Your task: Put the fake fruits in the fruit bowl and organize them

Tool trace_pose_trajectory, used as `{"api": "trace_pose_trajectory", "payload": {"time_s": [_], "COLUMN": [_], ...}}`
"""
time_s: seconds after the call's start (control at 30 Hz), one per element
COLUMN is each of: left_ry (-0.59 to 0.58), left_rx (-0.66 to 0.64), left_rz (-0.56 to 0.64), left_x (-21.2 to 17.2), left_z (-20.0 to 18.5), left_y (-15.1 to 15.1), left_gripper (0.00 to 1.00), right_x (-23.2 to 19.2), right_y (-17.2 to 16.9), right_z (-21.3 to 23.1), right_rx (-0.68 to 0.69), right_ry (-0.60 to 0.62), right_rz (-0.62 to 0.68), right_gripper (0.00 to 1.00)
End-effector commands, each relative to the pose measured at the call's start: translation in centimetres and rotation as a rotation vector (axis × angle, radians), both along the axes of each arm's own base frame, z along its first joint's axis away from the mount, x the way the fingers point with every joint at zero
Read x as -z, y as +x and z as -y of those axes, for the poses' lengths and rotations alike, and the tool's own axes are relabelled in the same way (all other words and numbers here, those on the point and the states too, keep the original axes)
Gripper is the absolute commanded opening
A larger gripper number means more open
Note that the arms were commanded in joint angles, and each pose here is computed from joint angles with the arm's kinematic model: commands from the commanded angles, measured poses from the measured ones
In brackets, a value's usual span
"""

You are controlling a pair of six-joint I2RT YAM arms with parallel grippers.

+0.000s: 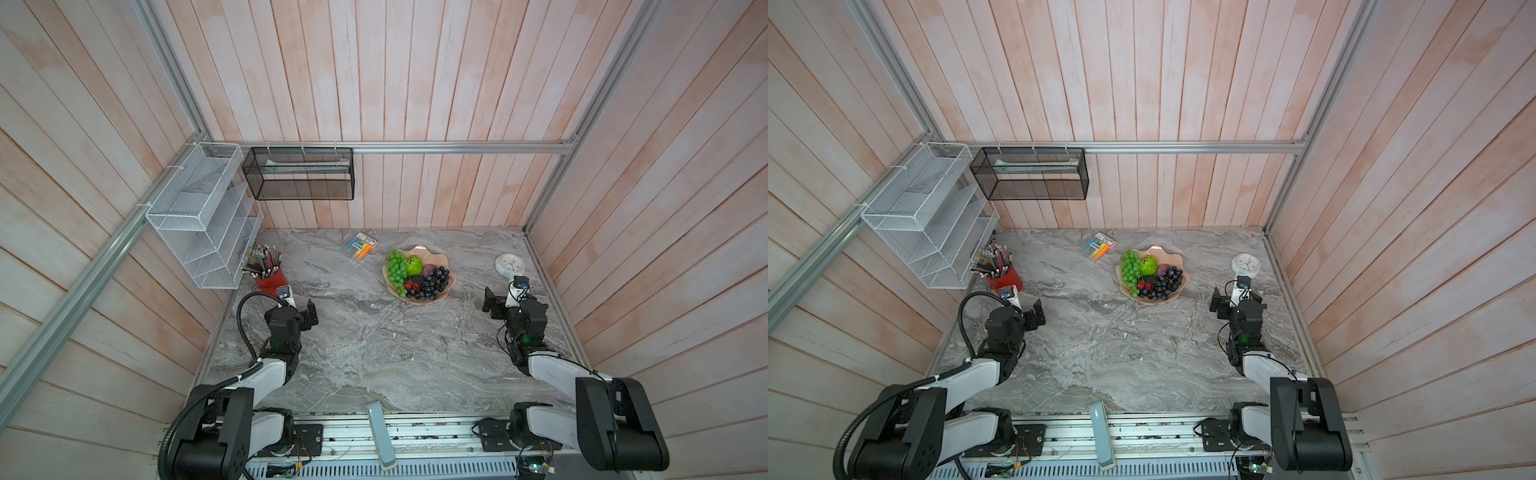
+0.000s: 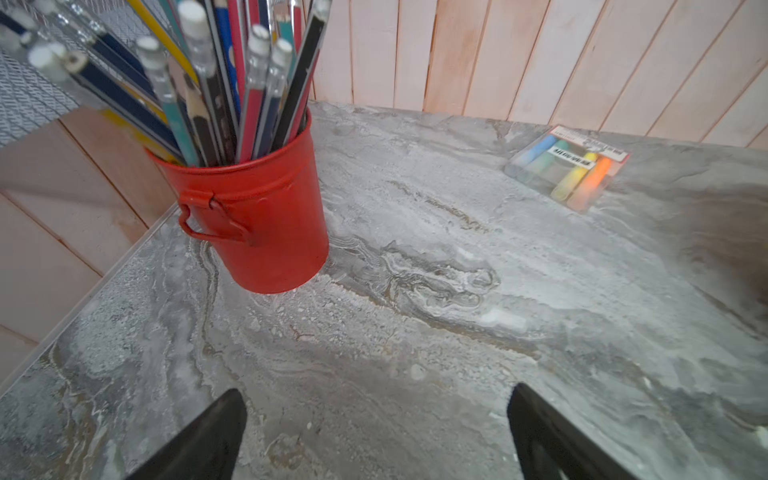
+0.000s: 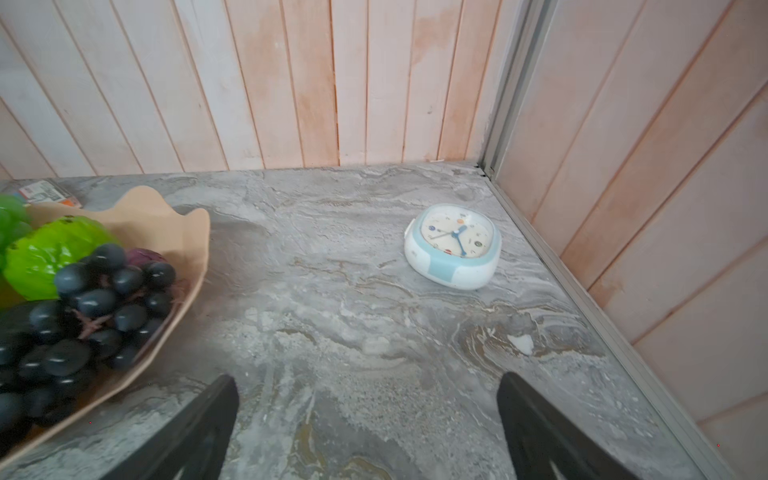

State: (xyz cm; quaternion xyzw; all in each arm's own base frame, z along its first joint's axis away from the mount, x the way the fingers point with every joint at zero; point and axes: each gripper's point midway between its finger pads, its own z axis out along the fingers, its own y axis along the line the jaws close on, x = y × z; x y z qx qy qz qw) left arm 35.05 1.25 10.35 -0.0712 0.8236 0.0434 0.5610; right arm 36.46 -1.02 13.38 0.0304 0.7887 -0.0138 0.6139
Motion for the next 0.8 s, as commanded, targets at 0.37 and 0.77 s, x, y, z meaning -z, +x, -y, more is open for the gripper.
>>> {"api": "trace_pose_trajectory", "payload": {"time_s": [0.37, 0.77], "left_ry": [0.006, 0.012], "left_rx": [0.038, 0.032], "left_rz": [0.264, 0.245], "left_x": [-2.8, -2.6], "left_z": [-1.1, -1.0], "left_y": [3.5, 3.5], "left_gripper": [1.0, 1.0], "right_x": [0.8, 0.9], "right_y": [1.3, 1.4], "right_z": [0.8, 0.8], "right_rx": [-0.01, -0.017], "right_ry": [0.011, 0.008], "right_rz": [0.113, 0.1], "right_gripper": [0.98, 0.98]}}
